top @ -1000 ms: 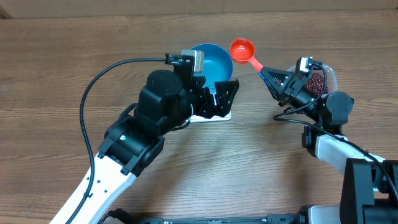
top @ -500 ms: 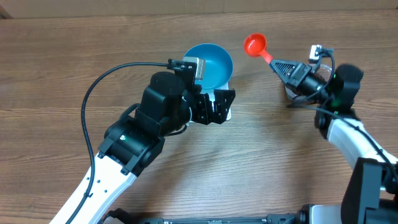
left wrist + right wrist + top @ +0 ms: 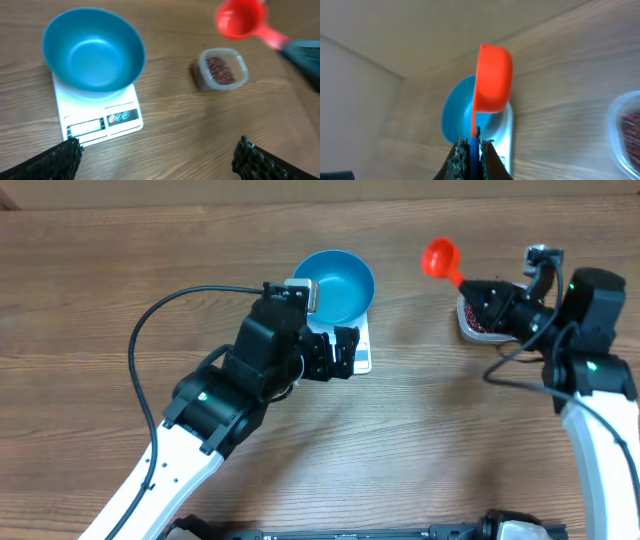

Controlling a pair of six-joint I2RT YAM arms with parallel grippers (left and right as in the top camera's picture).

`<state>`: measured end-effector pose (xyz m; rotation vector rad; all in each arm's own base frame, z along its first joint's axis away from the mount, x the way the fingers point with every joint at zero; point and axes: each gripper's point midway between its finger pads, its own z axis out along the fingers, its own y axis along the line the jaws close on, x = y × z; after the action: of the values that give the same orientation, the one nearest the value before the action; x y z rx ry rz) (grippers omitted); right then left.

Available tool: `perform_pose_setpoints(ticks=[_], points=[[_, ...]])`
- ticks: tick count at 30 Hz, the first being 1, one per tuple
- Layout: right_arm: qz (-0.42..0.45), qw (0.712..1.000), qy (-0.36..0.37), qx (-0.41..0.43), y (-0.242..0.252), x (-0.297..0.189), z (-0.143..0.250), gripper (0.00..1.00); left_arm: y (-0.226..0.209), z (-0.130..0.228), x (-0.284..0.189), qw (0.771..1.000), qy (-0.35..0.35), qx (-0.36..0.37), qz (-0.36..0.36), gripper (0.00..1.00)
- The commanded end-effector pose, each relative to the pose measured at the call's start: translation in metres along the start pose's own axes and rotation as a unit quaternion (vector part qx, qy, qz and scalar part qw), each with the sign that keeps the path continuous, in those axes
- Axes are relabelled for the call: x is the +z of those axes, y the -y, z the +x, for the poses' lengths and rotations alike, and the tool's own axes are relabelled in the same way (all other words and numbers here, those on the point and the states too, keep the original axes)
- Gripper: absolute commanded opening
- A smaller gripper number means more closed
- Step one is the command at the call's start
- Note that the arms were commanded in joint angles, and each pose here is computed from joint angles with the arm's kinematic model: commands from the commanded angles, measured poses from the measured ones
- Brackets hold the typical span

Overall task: Scoop item into bowl and weigh 150g on scale
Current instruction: 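Move the scoop with the right gripper over the bean tub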

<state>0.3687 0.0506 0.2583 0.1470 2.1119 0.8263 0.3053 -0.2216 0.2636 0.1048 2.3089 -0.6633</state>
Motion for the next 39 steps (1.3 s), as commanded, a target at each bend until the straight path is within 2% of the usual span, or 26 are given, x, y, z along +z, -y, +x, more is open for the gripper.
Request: perform_pose_setpoints(ticks=[1,4,8,10,11,12,13,14,15,20,23,32,39], points=[[0.101,0.991,0.048,-0.073,0.009,-0.036,-0.016,0.04,-0.012,0.008,0.017,0.999,-0.020,0.031,-0.030,0.94],[0.159,0.984,0.050,-0.066,0.020,-0.056,-0.008,0.04,-0.009,0.022,0.031,0.996,-0.047,0.069,-0.033,0.89],[0.178,0.982,0.039,-0.057,0.021,-0.068,0.004,0.04,-0.013,0.035,0.047,0.991,-0.062,0.097,-0.065,0.87],[0.182,0.982,0.025,-0.049,0.023,-0.069,0.012,0.04,-0.020,0.042,0.055,0.987,-0.067,0.110,-0.098,0.84],[0.184,0.982,0.019,-0.045,0.025,-0.069,0.015,0.04,-0.024,0.047,0.060,0.984,-0.072,0.118,-0.116,0.77],[0.186,0.982,0.011,-0.041,0.027,-0.068,0.019,0.04,-0.027,0.051,0.064,0.981,-0.076,0.125,-0.129,0.61],[0.189,0.981,0.004,-0.037,0.028,-0.067,0.022,0.04,-0.031,0.056,0.071,0.977,-0.083,0.132,-0.144,0.28],[0.190,0.981,-0.003,-0.034,0.030,-0.067,0.025,0.04,-0.034,0.061,0.077,0.975,-0.091,0.132,-0.153,0.11],[0.191,0.981,-0.006,-0.032,0.031,-0.067,0.026,0.04,-0.037,0.065,0.081,0.974,-0.097,0.133,-0.158,0.04],[0.193,0.981,-0.011,-0.029,0.032,-0.067,0.029,0.04,-0.053,0.090,0.111,0.963,-0.140,0.140,-0.182,0.04],[0.193,0.981,-0.011,-0.029,0.032,-0.067,0.029,0.04,-0.062,0.103,0.133,0.953,-0.160,0.174,-0.188,0.04],[0.193,0.981,-0.011,-0.030,0.032,-0.067,0.029,0.04,-0.066,0.106,0.174,0.944,-0.148,0.237,-0.179,0.04],[0.193,0.981,-0.011,-0.030,0.032,-0.067,0.029,0.04,-0.080,0.103,0.187,0.941,-0.135,0.236,-0.203,0.04]])
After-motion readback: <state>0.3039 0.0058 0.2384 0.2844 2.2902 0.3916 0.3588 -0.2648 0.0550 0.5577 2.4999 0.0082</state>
